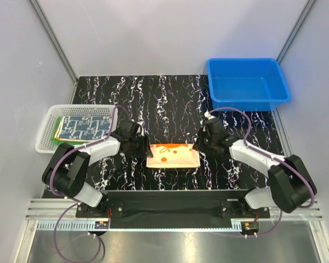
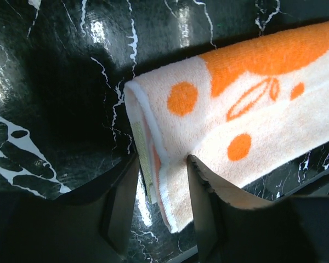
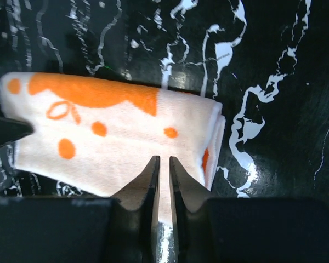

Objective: Fold and stack the towels
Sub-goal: Neatly place the folded towel into the bin

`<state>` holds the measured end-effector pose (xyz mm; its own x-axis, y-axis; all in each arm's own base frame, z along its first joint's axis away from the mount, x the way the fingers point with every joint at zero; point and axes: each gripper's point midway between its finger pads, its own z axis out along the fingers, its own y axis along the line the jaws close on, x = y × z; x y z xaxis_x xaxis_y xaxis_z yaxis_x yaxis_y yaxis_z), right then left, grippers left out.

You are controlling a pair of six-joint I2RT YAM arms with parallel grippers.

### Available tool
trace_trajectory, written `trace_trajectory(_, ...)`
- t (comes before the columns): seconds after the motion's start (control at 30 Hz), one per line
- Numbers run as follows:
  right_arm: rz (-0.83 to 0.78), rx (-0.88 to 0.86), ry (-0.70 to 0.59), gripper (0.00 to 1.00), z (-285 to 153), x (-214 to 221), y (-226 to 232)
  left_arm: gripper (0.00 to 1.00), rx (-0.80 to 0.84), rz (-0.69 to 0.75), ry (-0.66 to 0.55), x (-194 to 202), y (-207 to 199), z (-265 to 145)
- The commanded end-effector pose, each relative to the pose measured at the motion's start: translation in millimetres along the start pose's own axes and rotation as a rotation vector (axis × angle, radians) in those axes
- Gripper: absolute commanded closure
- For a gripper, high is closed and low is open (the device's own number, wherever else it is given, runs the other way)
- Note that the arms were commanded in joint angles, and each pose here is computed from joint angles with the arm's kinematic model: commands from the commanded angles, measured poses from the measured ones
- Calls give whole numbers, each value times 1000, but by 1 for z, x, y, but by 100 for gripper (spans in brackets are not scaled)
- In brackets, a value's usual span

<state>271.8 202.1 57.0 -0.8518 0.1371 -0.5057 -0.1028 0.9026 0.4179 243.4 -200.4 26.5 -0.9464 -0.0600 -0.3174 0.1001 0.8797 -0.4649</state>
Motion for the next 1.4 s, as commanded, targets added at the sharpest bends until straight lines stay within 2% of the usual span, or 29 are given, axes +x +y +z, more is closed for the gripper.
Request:
trace_trajectory(0.0, -33, -37, -68, 82, -17, -17, 13, 57, -1, -25, -14, -3, 0, 8)
trace_trajectory(0.13, -32, -59, -96, 81, -28, -24, 20, 61, -37, -39, -7, 2, 6, 11)
trace_trajectory(0.3, -37, -97, -121, 81, -36, -29, 28, 85, -35, -12, -1, 1, -1, 16)
trace_trajectory(0.33, -43, -98, -120, 81, -37, -29, 28, 96, -25, -2, 6, 2, -5, 17)
trace_trajectory(0.37, -47, -98, -120, 80, -37, -30, 29, 100, -7, 6, 6, -1, -11, 17)
trace_trajectory(0.53, -63, -99, -119, 79, -39, -28, 28, 100, 13, 10, 3, -7, -23, 8)
trace_trajectory(0.77, -84, -85, -144, 78, -46, -29, 23, 100, -215, 30, -53, -34, -6, -34)
trace_trajectory(0.83, -94, -79, -139, 78, -47, -28, 22, 100, -221, 36, -72, -42, -9, -41)
trace_trajectory(0.97, -112, -81, -142, 78, -52, -30, 23, 100, -267, 45, -50, -34, -1, -53)
trace_trajectory(1.17, -115, -114, -160, 77, -62, -34, 31, 100, -520, 115, -141, -69, 29, -109)
trace_trajectory(1.37, -147, -122, -169, 77, -66, -43, 37, 100, -680, 151, -247, -104, 48, -166)
